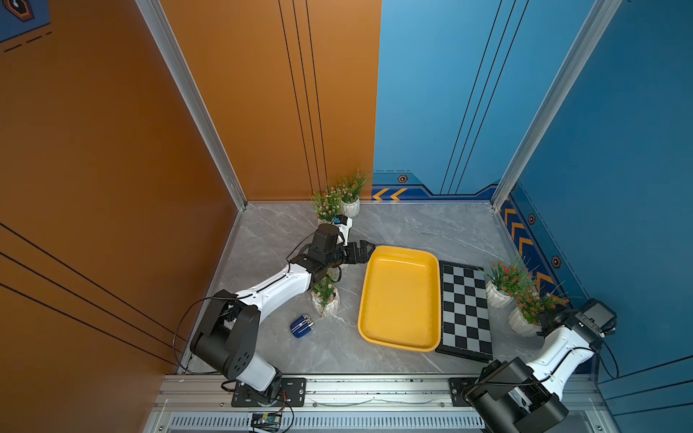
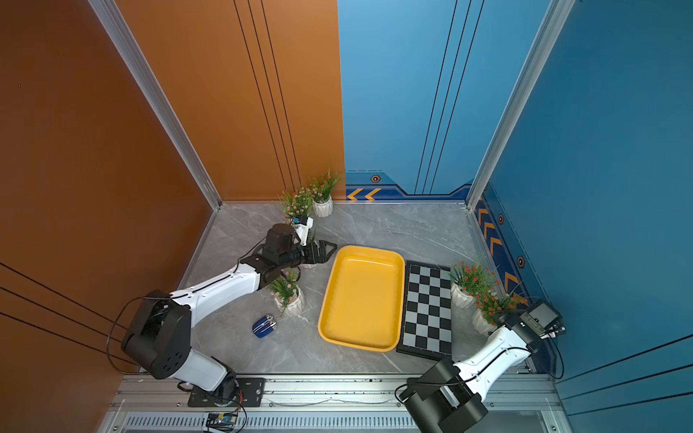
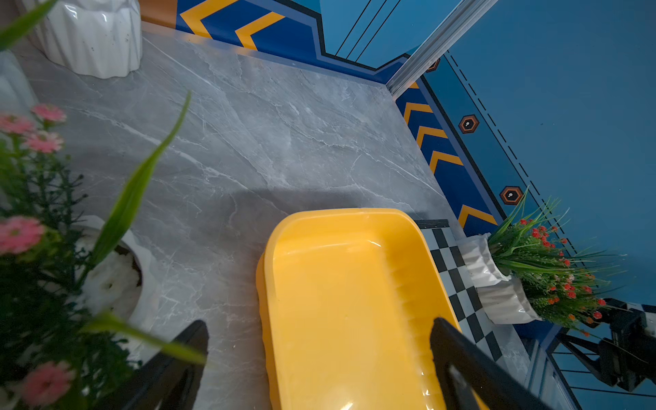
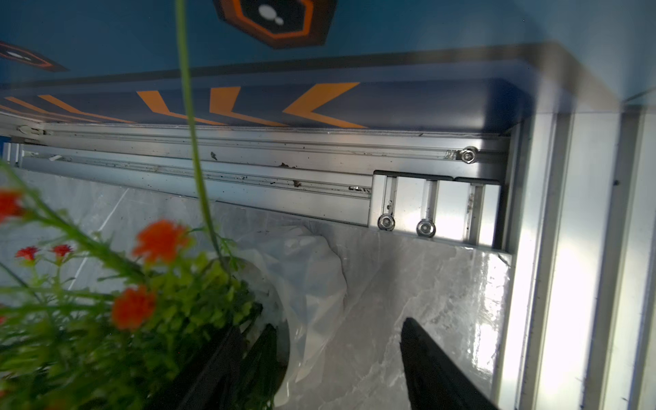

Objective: Put the potted gypsophila into the storage box
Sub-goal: Pick up the baby's breath potted plant from the center of the board.

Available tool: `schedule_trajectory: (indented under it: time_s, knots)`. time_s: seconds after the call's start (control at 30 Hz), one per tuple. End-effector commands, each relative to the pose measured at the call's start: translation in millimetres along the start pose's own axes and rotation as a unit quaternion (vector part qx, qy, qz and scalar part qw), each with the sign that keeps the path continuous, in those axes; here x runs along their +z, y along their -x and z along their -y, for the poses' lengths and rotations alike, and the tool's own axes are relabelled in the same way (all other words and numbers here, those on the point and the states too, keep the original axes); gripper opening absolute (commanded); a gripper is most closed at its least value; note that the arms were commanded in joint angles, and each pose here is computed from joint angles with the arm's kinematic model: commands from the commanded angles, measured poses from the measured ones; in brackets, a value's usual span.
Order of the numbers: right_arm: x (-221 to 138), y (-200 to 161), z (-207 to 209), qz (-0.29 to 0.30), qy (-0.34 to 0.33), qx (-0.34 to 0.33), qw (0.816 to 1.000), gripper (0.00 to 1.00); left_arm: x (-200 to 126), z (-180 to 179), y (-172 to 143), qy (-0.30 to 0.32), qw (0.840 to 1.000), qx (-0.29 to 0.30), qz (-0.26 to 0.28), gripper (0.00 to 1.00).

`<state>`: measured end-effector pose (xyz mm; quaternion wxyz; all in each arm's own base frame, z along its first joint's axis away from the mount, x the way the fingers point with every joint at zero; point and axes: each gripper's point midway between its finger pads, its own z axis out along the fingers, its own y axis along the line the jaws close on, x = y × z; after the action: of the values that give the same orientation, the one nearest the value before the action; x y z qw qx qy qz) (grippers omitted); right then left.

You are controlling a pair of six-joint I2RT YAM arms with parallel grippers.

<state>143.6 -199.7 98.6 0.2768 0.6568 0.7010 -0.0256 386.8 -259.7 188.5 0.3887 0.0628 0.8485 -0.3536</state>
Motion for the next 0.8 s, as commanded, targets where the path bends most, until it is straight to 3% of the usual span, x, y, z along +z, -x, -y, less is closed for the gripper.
schedule_trajectory:
  time_s: [0.0, 0.37, 0.77]
  knots:
    - [0, 4, -5, -0.004, -0.006, -0.027, 1.000, 0.72, 2, -8, 5, 0.008, 1.000, -0.003, 0.009, 0.98]
    - [3, 4, 7, -0.011, -0.048, -0.028, 0.998, 0.61, 11, -21, 0, 0.010, 1.000, -0.015, -0.004, 0.98]
    - [15, 4, -1, -0.018, -0.041, -0.042, 0.998, 0.44, 10, -26, 2, 0.009, 1.000, -0.018, -0.002, 0.98]
